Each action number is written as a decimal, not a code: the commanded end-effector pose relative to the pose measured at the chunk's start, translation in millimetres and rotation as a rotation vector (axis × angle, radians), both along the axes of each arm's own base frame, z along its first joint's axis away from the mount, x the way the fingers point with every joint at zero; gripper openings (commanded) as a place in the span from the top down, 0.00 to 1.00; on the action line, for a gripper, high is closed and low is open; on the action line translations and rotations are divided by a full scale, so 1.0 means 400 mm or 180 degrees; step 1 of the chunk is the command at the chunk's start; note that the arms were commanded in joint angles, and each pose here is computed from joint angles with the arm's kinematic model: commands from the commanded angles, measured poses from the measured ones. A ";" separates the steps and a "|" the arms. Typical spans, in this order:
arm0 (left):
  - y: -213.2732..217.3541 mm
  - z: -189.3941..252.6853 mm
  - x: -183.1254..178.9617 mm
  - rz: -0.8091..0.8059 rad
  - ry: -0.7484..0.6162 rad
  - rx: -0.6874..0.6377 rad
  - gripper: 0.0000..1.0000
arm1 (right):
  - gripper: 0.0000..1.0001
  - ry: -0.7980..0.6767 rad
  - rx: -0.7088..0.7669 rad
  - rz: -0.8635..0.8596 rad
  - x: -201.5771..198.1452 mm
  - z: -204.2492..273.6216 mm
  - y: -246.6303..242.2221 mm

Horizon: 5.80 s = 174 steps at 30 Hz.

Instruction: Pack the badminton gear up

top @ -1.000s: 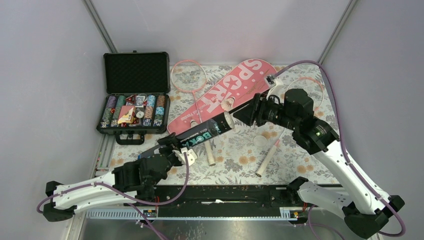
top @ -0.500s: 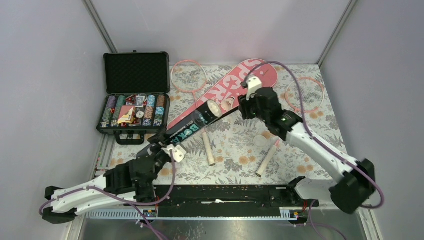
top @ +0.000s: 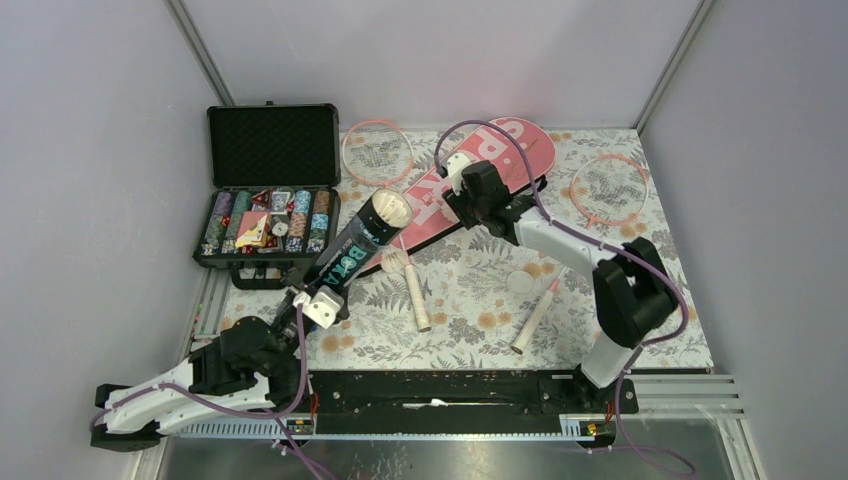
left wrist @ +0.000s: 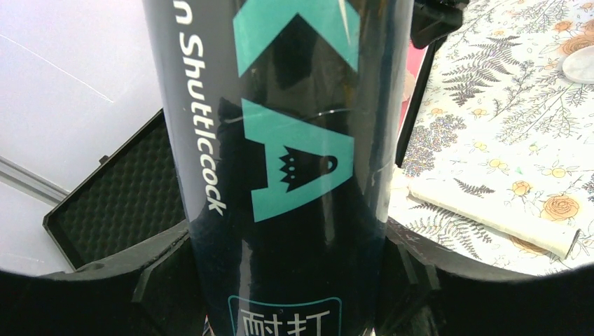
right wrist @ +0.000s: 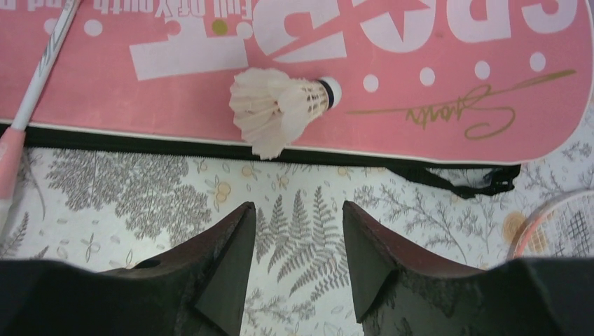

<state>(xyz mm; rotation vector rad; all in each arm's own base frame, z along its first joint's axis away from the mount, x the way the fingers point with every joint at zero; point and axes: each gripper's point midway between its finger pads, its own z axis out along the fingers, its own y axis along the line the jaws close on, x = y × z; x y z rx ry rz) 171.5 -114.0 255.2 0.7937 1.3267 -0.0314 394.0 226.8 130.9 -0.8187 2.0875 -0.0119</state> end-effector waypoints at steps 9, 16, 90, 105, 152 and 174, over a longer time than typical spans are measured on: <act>-0.012 0.055 0.000 -0.0044 -0.0097 -0.0256 0.68 | 0.44 -0.0136 -0.0466 0.0133 0.153 -0.060 0.062; -0.015 0.045 0.006 0.0004 -0.0104 -0.0164 0.68 | 0.45 -0.0137 -0.0621 0.0176 0.191 -0.103 0.074; -0.217 -0.078 -0.080 -0.1212 0.0378 0.0565 0.73 | 1.00 0.1201 0.3078 0.0963 -0.697 0.598 -0.018; -0.216 -0.077 -0.085 -0.1258 0.0353 0.0541 0.73 | 1.00 0.1503 0.3185 0.0877 -0.650 0.555 0.038; -0.225 -0.091 -0.079 -0.1242 0.0327 0.0608 0.73 | 0.89 0.1809 0.3000 0.0198 -0.543 0.400 0.094; -0.222 -0.088 -0.088 -0.1307 0.0332 0.0560 0.73 | 0.36 0.1171 0.2640 0.0229 -0.576 0.479 -0.016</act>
